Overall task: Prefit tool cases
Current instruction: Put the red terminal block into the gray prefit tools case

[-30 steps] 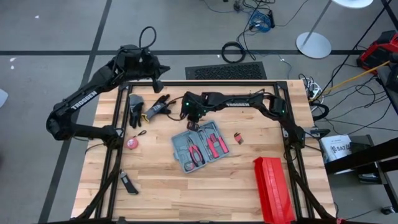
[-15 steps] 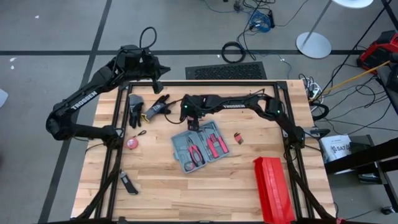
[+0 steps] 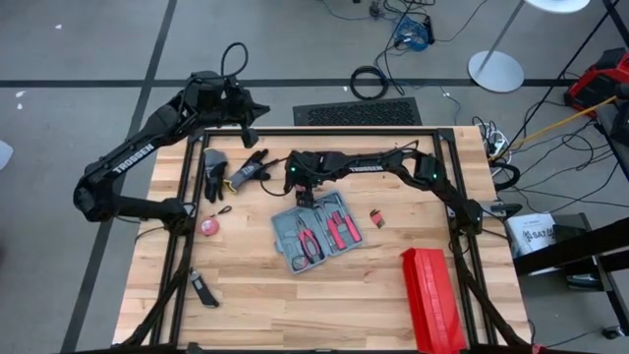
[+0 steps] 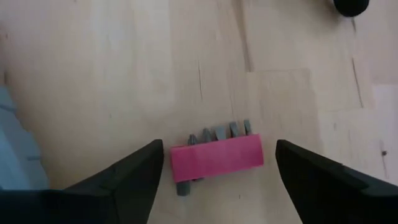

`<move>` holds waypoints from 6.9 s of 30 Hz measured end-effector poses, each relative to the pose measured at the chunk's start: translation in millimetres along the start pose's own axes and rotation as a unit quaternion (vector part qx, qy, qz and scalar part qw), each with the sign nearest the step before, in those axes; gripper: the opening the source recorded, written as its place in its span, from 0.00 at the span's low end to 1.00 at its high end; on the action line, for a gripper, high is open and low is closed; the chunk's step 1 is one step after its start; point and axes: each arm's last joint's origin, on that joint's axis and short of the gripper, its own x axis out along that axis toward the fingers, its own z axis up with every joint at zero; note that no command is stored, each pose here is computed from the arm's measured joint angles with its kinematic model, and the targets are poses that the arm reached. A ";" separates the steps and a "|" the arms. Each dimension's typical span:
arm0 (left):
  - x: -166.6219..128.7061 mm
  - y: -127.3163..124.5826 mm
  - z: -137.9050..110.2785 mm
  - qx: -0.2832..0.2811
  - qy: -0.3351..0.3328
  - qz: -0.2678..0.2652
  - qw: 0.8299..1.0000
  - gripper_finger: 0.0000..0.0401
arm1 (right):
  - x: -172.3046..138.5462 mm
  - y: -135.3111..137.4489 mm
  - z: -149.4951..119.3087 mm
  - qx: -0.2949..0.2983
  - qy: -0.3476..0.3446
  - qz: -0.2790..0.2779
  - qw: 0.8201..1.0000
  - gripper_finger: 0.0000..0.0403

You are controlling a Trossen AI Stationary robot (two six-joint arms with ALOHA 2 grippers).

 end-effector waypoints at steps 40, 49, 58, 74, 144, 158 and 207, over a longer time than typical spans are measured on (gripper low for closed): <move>15.5 -7.9 -22.1 -0.008 0.017 -0.045 0.999 0.00 | -29.1 -15.4 11.5 0.101 -0.009 0.021 0.995 0.00; 18.5 -9.2 -26.7 -0.010 0.022 -0.046 0.999 0.00 | -29.6 -18.4 8.7 0.105 0.004 0.016 0.994 0.12; 30.6 -14.3 -46.4 -0.013 0.041 -0.041 0.998 0.00 | -12.5 -27.2 -1.8 0.281 0.033 0.009 0.959 0.46; 38.6 -15.8 -54.5 -0.011 0.022 -0.032 0.999 0.00 | -7.8 -29.8 0.8 0.372 0.009 -0.020 0.928 0.61; 162.2 -144.1 -150.8 0.098 0.383 -0.129 0.909 0.46 | -210.1 124.0 -154.8 0.358 -0.096 -0.032 0.928 0.01; 170.7 -150.0 -137.2 0.025 0.320 -0.179 0.930 0.47 | -182.5 129.5 -168.9 0.380 -0.069 -0.050 0.921 0.01; 163.6 -173.5 -84.4 -0.011 0.063 -0.408 0.911 0.19 | -183.4 130.6 -162.2 0.370 -0.096 -0.032 0.923 0.01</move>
